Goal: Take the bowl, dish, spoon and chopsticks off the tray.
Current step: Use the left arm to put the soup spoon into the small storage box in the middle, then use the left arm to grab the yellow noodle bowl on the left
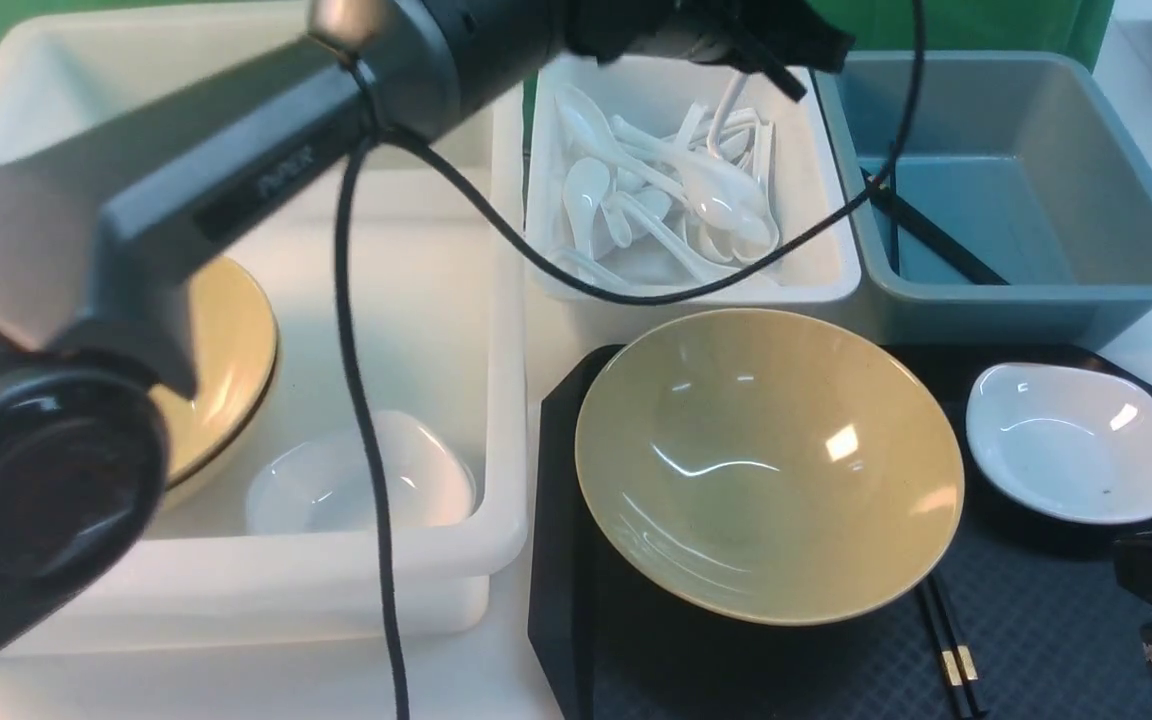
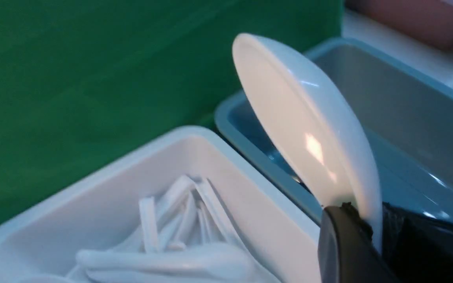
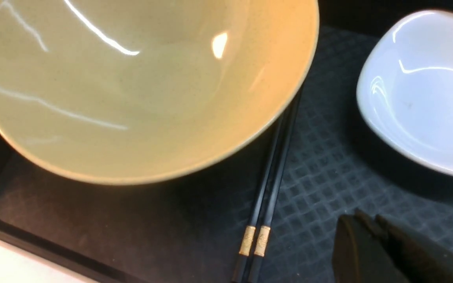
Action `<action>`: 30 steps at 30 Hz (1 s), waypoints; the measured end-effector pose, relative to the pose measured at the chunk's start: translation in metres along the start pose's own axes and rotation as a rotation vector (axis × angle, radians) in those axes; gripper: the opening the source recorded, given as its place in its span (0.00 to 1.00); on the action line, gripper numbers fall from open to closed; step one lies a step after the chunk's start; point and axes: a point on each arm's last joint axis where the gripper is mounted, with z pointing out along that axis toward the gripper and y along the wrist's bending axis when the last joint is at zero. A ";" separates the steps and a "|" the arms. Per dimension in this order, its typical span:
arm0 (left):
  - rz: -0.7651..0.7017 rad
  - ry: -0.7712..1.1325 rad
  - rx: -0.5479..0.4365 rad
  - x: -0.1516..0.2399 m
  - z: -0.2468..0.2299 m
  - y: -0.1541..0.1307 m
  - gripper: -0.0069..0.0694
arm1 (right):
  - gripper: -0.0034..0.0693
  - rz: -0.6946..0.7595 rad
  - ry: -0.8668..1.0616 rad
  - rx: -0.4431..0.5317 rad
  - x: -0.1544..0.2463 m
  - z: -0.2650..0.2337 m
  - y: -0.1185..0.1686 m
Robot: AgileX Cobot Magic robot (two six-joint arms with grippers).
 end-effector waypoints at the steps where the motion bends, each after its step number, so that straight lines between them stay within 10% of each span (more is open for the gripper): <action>1: -0.001 0.000 -0.006 0.006 0.006 0.002 0.13 | 0.15 0.000 0.000 0.000 0.000 0.000 0.000; 8: -0.008 0.018 -0.025 0.056 0.050 0.006 0.17 | 0.16 0.000 -0.001 -0.001 0.000 0.000 0.000; 17: 0.088 0.091 -0.033 0.037 0.028 0.007 0.56 | 0.17 0.000 -0.001 -0.002 0.000 0.000 0.000; 30: 0.053 0.506 0.058 -0.040 -0.136 -0.006 0.48 | 0.18 0.001 -0.005 -0.001 0.000 0.000 0.000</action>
